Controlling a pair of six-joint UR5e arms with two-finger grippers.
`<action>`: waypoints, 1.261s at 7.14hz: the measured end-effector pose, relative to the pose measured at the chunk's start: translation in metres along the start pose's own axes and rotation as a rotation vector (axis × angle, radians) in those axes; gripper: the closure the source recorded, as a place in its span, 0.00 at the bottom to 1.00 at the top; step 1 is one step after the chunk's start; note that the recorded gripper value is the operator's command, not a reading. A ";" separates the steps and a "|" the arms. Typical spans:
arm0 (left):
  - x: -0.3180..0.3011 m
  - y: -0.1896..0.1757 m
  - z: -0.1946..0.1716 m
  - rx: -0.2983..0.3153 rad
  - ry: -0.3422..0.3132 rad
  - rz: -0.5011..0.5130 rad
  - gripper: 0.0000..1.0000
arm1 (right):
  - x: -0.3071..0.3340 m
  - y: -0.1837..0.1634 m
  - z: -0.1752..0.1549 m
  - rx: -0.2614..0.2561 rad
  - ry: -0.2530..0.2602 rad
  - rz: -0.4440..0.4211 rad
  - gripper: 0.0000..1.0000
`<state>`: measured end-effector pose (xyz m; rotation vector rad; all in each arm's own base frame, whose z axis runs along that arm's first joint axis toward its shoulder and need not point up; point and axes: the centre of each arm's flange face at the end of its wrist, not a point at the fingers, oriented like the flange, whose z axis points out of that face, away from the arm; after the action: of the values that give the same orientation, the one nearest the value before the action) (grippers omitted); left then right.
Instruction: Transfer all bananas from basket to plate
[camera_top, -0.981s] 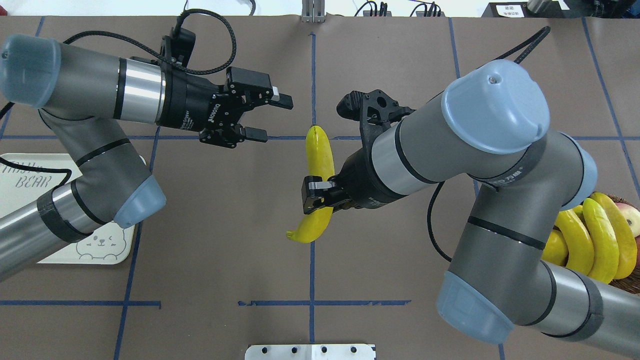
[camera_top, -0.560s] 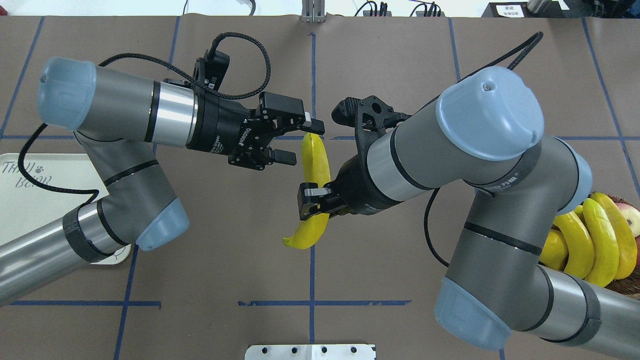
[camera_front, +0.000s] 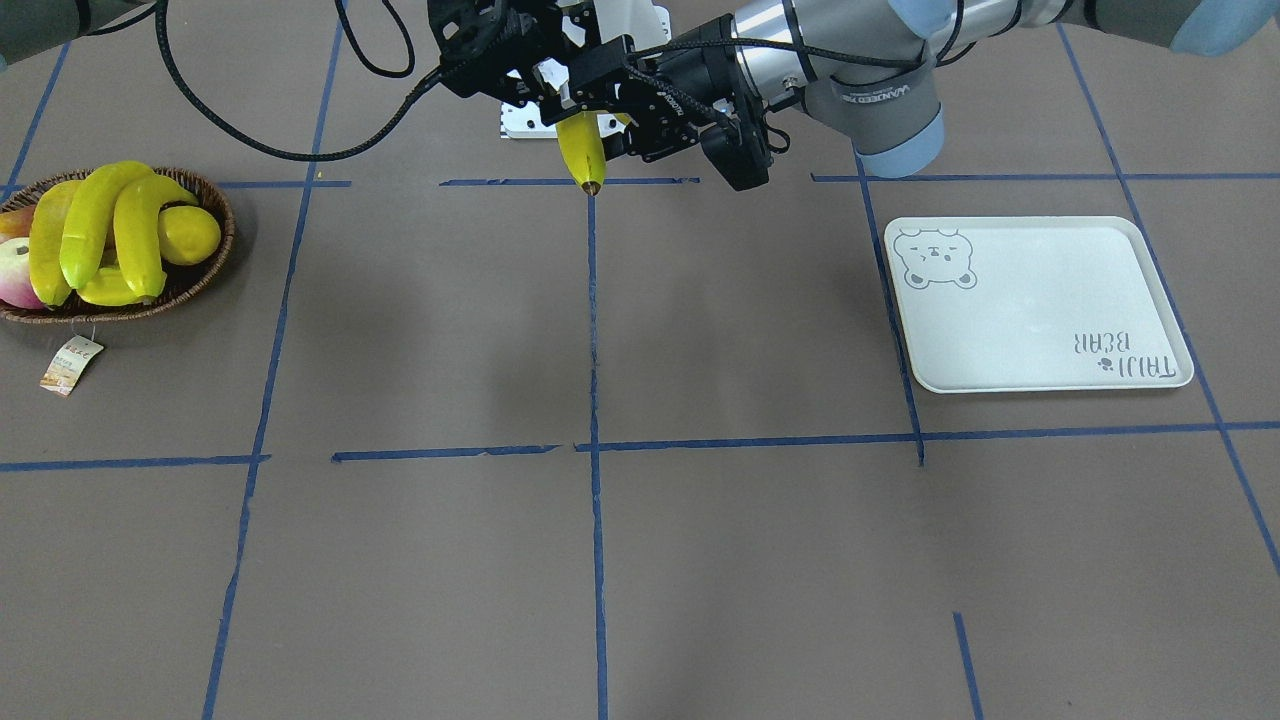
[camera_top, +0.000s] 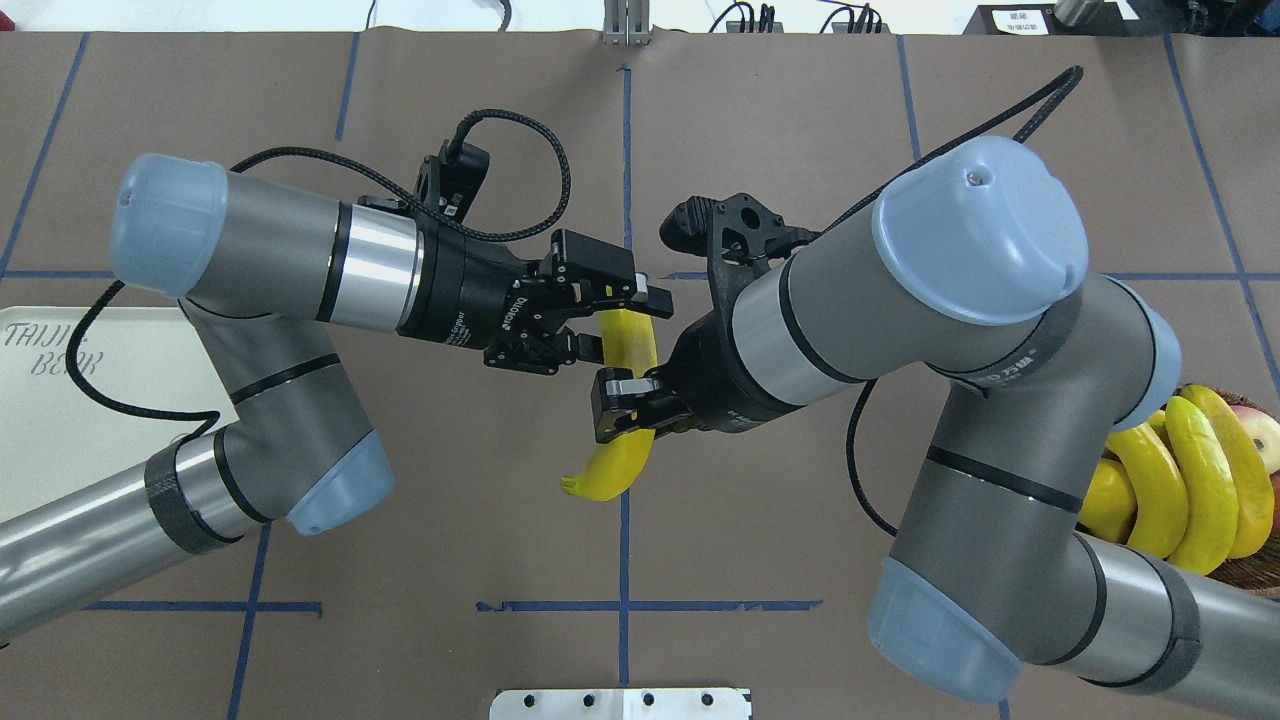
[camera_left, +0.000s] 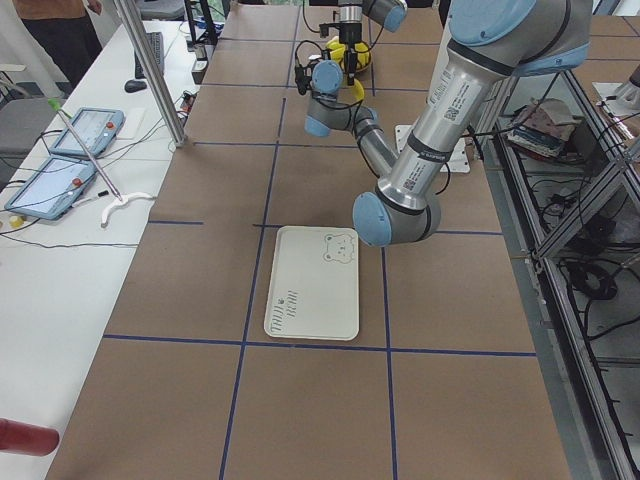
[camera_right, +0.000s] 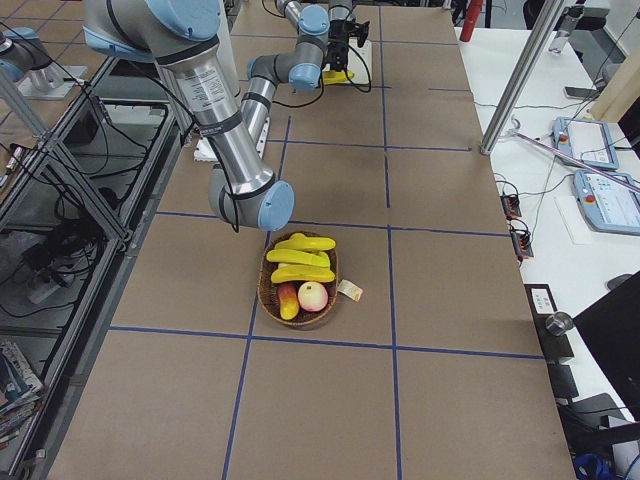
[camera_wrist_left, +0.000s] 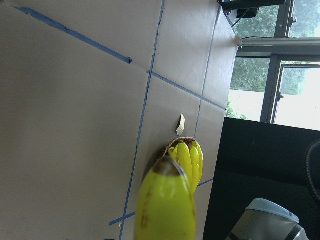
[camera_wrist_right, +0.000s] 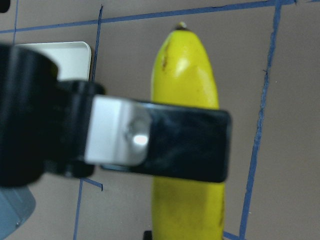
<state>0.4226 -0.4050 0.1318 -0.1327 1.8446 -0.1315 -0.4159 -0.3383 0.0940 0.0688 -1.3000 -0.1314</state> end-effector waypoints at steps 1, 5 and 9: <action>-0.002 0.000 0.000 0.000 -0.004 0.002 0.98 | 0.001 0.000 0.000 -0.001 0.000 -0.001 0.97; -0.016 -0.002 -0.003 0.006 -0.026 0.043 1.00 | 0.001 0.001 -0.003 0.000 -0.003 -0.001 0.00; -0.024 -0.012 -0.010 0.027 -0.059 0.028 1.00 | 0.001 0.003 -0.021 0.018 -0.020 -0.008 0.00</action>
<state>0.4201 -0.4129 0.1590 -0.0910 1.7846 -0.1312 -0.3955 -0.3356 0.0902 0.0882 -1.3206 -0.1281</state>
